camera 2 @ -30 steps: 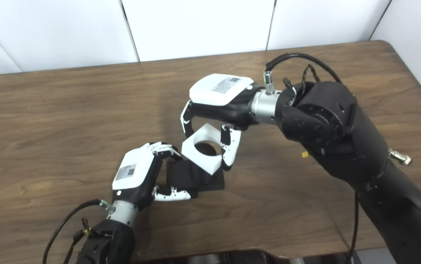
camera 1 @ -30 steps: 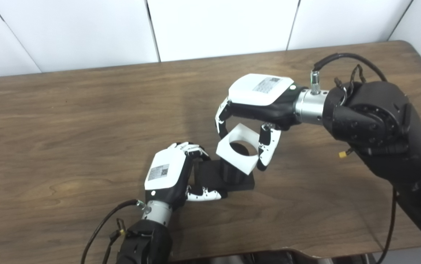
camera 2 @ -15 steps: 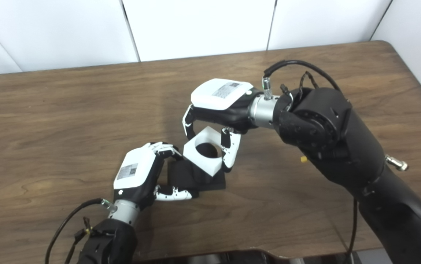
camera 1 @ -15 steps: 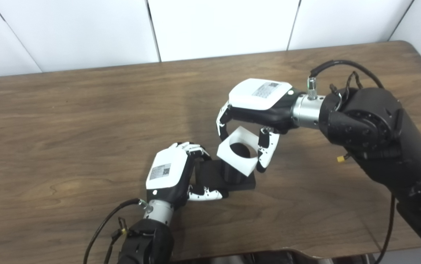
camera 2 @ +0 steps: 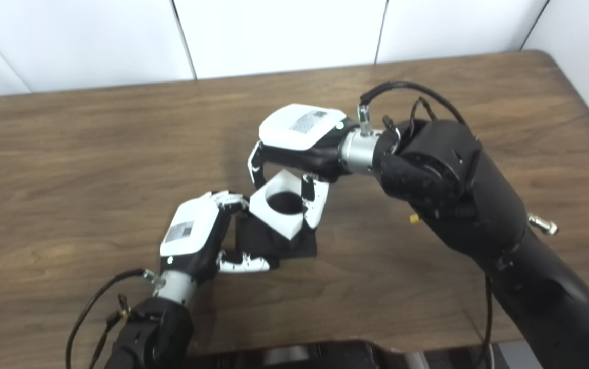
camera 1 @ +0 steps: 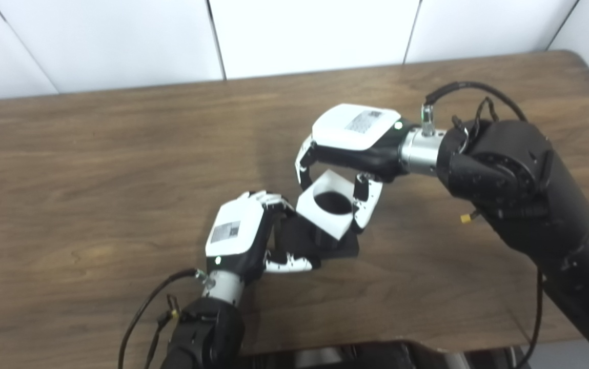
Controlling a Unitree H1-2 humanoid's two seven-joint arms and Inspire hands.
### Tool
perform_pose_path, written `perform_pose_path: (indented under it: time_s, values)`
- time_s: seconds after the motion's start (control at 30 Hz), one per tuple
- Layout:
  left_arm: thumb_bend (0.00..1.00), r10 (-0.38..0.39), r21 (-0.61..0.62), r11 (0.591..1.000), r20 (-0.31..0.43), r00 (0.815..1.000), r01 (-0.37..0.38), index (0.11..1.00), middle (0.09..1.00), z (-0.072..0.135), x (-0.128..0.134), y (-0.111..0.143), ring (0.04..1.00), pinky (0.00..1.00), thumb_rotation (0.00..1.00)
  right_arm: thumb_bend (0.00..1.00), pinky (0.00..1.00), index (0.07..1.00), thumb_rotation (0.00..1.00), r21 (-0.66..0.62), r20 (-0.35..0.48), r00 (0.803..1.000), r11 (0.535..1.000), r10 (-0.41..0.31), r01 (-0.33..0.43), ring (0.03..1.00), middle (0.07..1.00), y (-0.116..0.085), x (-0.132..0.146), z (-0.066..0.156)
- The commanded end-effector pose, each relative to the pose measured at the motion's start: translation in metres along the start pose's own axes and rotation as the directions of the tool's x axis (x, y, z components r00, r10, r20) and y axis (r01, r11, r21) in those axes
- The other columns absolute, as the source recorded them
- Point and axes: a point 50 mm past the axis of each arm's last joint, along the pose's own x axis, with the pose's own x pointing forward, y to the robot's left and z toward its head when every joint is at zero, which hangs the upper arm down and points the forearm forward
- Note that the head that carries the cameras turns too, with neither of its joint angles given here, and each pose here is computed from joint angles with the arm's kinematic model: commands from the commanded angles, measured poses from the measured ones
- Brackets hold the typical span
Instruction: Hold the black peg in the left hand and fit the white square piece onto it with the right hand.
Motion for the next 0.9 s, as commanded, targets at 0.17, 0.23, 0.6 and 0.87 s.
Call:
perform_pose_path:
  time_s: [0.17, 0.23, 0.6, 0.87]
  values:
    - [0.51, -0.065, -0.017, 0.998, 0.017, 0.998, 0.065, 0.486, 0.778, 0.0084, -0.0002, -0.0087, 0.848, 0.92, 0.05, 0.52, 0.77, 0.484, 0.13, -0.028, 0.006, 0.999, 0.998, -0.054, 0.054, 0.83, 0.755, -0.0081, 0.0014, 0.0039]
    - [0.51, -0.064, -0.02, 0.998, 0.018, 0.998, 0.064, 0.486, 0.778, 0.0095, 0.0, -0.0088, 0.849, 0.92, 0.05, 0.52, 0.77, 0.484, 0.13, -0.027, 0.008, 0.999, 0.998, -0.053, 0.053, 0.829, 0.753, -0.0069, 0.002, 0.0047]
    - [0.51, -0.063, -0.016, 0.998, 0.019, 0.998, 0.063, 0.486, 0.777, 0.0121, 0.0016, -0.0088, 0.846, 0.92, 0.05, 0.52, 0.79, 0.484, 0.13, -0.03, 0.004, 0.999, 0.999, -0.034, 0.034, 0.834, 0.754, -0.0034, 0.0046, 0.0062]
    - [0.51, -0.064, -0.02, 0.998, 0.017, 0.998, 0.064, 0.487, 0.779, 0.0131, 0.0018, -0.0088, 0.849, 0.92, 0.05, 0.52, 0.78, 0.484, 0.13, -0.033, -0.001, 1.0, 0.999, -0.02, 0.02, 0.828, 0.753, -0.0015, 0.0037, 0.0053]
